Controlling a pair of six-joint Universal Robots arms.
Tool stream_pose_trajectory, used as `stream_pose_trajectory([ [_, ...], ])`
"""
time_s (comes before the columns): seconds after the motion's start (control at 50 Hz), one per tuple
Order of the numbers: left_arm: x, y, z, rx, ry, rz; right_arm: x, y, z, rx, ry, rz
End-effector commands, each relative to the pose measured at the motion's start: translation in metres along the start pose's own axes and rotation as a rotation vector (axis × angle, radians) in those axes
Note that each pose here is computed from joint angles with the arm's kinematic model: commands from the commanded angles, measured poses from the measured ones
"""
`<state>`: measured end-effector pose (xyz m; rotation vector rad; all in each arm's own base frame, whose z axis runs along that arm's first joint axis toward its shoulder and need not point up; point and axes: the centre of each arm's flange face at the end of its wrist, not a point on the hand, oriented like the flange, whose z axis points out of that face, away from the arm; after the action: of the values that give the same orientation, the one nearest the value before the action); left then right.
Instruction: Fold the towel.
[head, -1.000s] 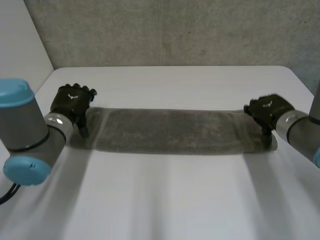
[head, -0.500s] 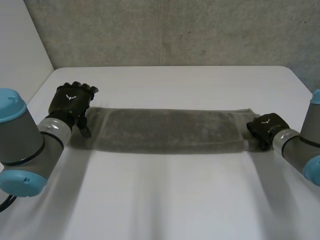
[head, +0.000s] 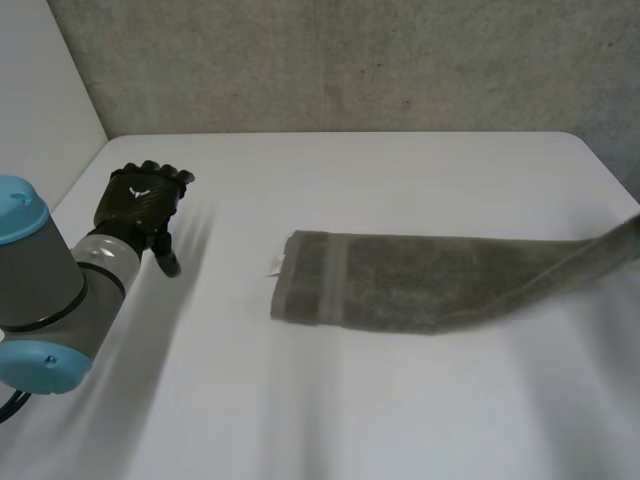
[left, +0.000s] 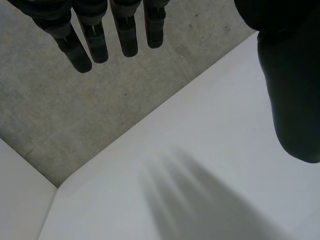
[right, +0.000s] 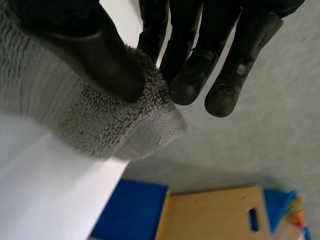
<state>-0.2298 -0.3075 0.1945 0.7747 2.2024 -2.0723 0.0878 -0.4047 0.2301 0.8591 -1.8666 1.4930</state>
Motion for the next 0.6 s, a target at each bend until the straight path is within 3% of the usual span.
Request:
stream_pose_trajectory([
  [0.02,-0.001,-0.003,-0.001,0.007,-0.007,-0.002,-0.027,-0.09,-0.026,0.236,-0.027,0.008],
  [0.06,-0.001,-0.003,-0.001,0.008,-0.007,-0.002,-0.059,-0.135,-0.055,0.372,-0.099,0.02],
  [0.14,-0.001,-0.003,-0.002,0.005,-0.008,-0.002,-0.107,-0.166,-0.086,0.477,-0.215,0.007],
  [0.18,-0.001,-0.002,-0.002,0.003,-0.007,-0.002,-0.164,-0.184,-0.121,0.565,-0.341,-0.035],
  [0.34,0.0,0.0,-0.003,-0.004,-0.003,-0.002,-0.248,-0.184,-0.169,0.628,-0.532,-0.104],
  [0.48,0.0,0.001,-0.003,-0.005,-0.002,-0.001,-0.264,-0.176,-0.173,0.62,-0.58,-0.111],
  [0.6,0.0,0.001,-0.003,-0.003,-0.001,-0.002,-0.233,-0.191,-0.181,0.675,-0.581,0.008],
])
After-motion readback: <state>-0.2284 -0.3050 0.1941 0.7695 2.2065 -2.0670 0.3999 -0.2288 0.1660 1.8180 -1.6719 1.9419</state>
